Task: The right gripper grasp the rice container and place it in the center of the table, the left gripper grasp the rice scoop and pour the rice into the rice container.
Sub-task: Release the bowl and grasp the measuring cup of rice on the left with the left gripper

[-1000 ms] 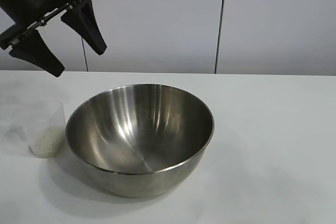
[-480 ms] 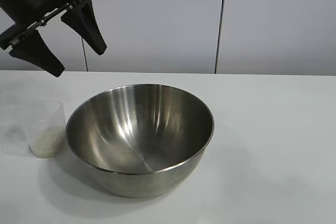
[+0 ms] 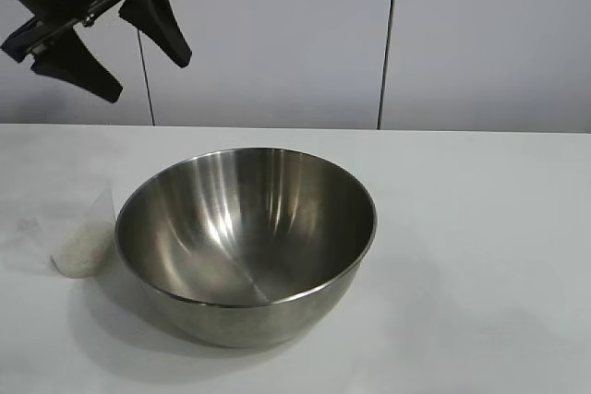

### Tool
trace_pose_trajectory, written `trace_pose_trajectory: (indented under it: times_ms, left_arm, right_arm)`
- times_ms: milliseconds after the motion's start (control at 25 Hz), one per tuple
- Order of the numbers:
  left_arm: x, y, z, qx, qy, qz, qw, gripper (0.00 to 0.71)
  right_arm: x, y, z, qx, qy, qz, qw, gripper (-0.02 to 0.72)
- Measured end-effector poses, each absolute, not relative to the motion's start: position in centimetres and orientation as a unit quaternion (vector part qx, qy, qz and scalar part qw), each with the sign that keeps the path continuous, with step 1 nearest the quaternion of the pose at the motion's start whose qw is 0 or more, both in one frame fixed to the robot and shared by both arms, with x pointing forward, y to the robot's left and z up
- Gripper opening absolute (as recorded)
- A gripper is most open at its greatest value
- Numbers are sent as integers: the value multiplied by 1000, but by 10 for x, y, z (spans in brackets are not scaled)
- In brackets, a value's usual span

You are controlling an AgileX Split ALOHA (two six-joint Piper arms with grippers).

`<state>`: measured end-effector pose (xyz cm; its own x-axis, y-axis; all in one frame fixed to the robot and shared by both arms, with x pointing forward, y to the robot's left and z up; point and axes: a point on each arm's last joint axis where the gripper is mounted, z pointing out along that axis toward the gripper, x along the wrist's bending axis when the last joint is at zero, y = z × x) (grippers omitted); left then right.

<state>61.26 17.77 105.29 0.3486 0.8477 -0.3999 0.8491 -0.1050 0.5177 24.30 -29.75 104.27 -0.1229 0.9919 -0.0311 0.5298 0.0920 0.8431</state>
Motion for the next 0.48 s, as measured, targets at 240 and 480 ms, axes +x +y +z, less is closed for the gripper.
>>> trace_pose_trajectory:
  times_ms: [240, 480]
  left_arm:
    - [599, 186, 1117, 741, 491, 144, 435, 573]
    - [579, 197, 1159, 740, 434, 247, 452, 573]
  right_arm:
    - [243, -298, 1043, 575, 662, 351, 329, 472]
    - [243, -298, 1043, 575, 662, 351, 329, 472]
